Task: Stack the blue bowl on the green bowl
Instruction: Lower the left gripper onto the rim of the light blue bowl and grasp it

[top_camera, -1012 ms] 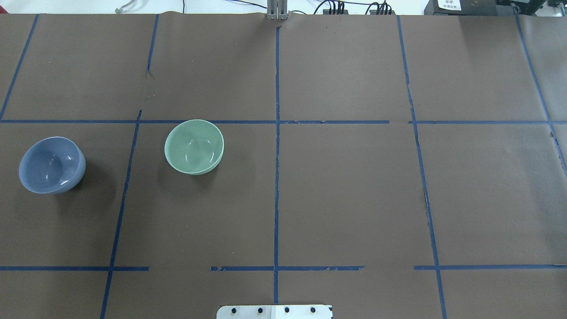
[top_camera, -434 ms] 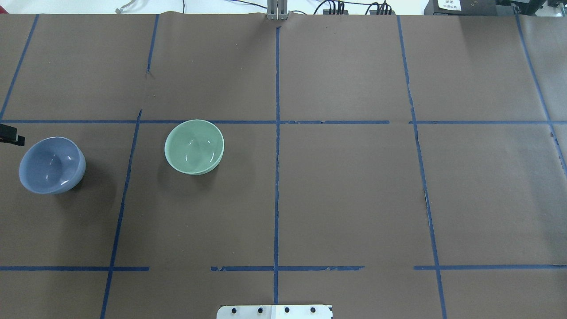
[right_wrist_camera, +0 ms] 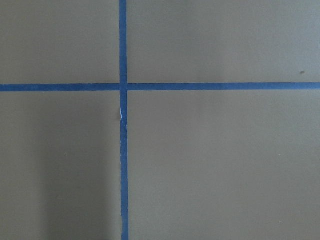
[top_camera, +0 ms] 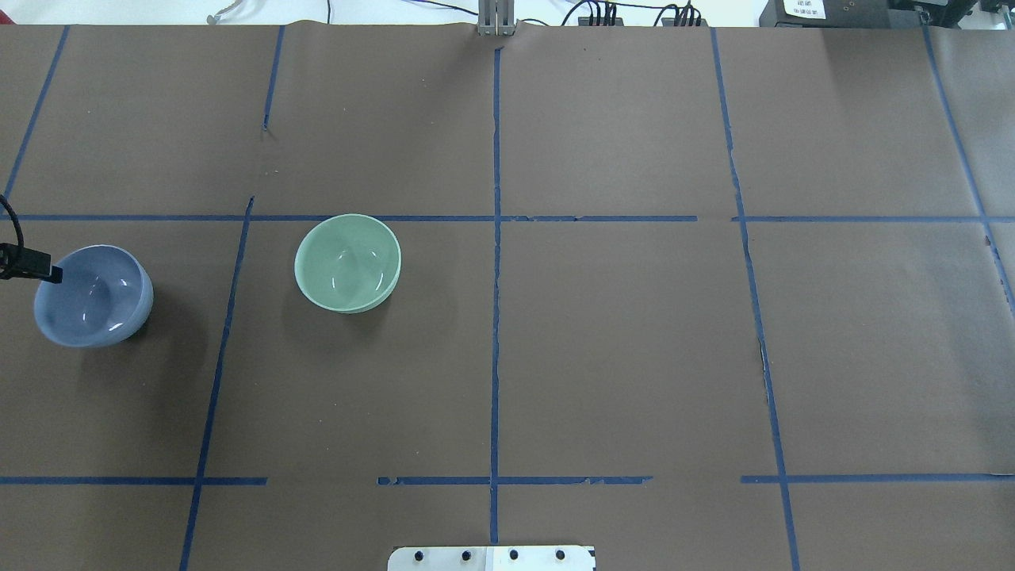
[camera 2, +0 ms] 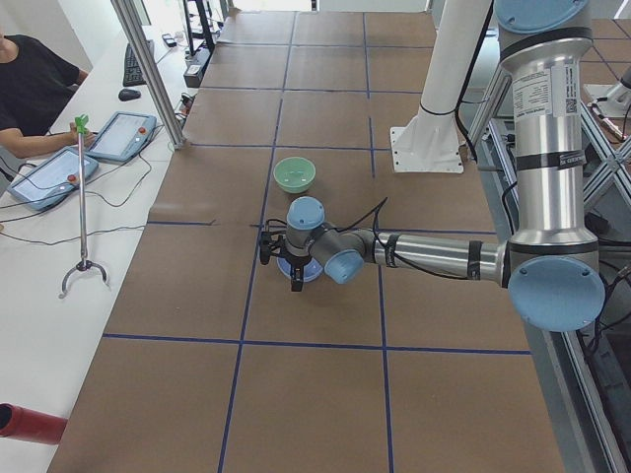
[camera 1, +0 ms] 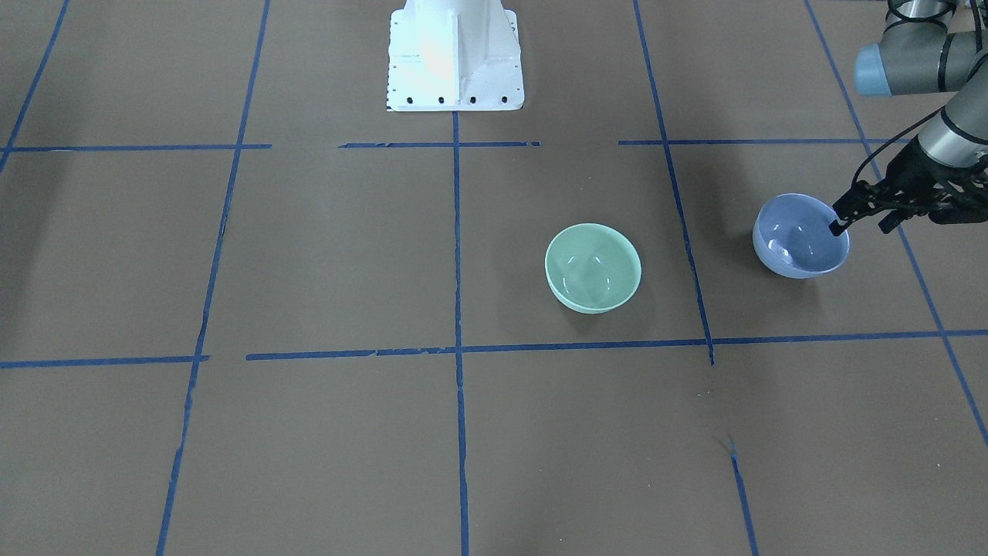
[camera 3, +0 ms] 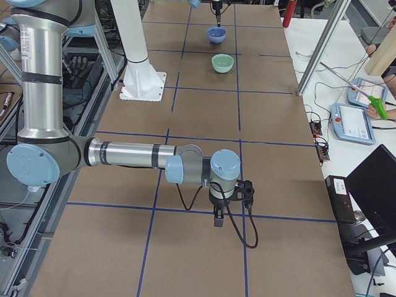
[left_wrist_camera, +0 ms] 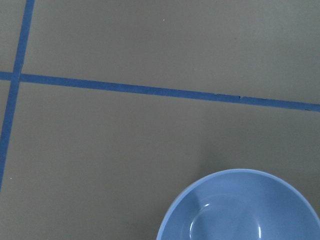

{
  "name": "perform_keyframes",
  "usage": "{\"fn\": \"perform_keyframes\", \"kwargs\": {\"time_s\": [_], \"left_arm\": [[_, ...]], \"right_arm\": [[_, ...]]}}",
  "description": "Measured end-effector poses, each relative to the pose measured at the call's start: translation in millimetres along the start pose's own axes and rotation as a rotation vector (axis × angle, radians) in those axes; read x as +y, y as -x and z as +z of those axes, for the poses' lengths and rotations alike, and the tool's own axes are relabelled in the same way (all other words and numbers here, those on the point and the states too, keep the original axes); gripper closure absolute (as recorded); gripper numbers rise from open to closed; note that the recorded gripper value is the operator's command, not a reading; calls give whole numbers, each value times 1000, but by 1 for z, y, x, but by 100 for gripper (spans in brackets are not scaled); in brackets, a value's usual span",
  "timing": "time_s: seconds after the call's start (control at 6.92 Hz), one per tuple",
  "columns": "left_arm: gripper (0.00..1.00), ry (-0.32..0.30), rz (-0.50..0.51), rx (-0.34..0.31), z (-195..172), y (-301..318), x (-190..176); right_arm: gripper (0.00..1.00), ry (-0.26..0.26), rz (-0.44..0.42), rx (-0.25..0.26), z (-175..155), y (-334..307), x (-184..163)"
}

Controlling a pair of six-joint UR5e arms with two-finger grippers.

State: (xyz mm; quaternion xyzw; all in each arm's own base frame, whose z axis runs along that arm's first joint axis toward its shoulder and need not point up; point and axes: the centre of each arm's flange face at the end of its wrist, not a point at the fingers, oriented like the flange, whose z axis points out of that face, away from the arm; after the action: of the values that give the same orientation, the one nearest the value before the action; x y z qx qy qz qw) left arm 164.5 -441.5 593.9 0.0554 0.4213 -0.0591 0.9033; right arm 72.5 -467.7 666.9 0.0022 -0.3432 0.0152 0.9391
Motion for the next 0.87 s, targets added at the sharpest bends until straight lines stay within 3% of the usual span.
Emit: {"fn": "perform_keyframes", "kwargs": {"time_s": [0.14, 0.29, 0.58, 0.72, 0.87], "left_arm": [[0, 16, 11, -7, 11, -2, 5], [25, 31, 23, -9, 18, -5, 10], [87, 48, 40, -10, 25, -10, 16], [100, 50, 46, -10, 26, -10, 16], [100, 49, 51, -8, 26, -11, 16]], "right_arm": [[0, 0, 0, 0, 0, 0, 0], [0, 0, 0, 0, 0, 0, 0], [0, 0, 0, 1, 0, 0, 0], [0, 0, 0, 1, 0, 0, 0], [0, 0, 0, 1, 0, 0, 0]]}}
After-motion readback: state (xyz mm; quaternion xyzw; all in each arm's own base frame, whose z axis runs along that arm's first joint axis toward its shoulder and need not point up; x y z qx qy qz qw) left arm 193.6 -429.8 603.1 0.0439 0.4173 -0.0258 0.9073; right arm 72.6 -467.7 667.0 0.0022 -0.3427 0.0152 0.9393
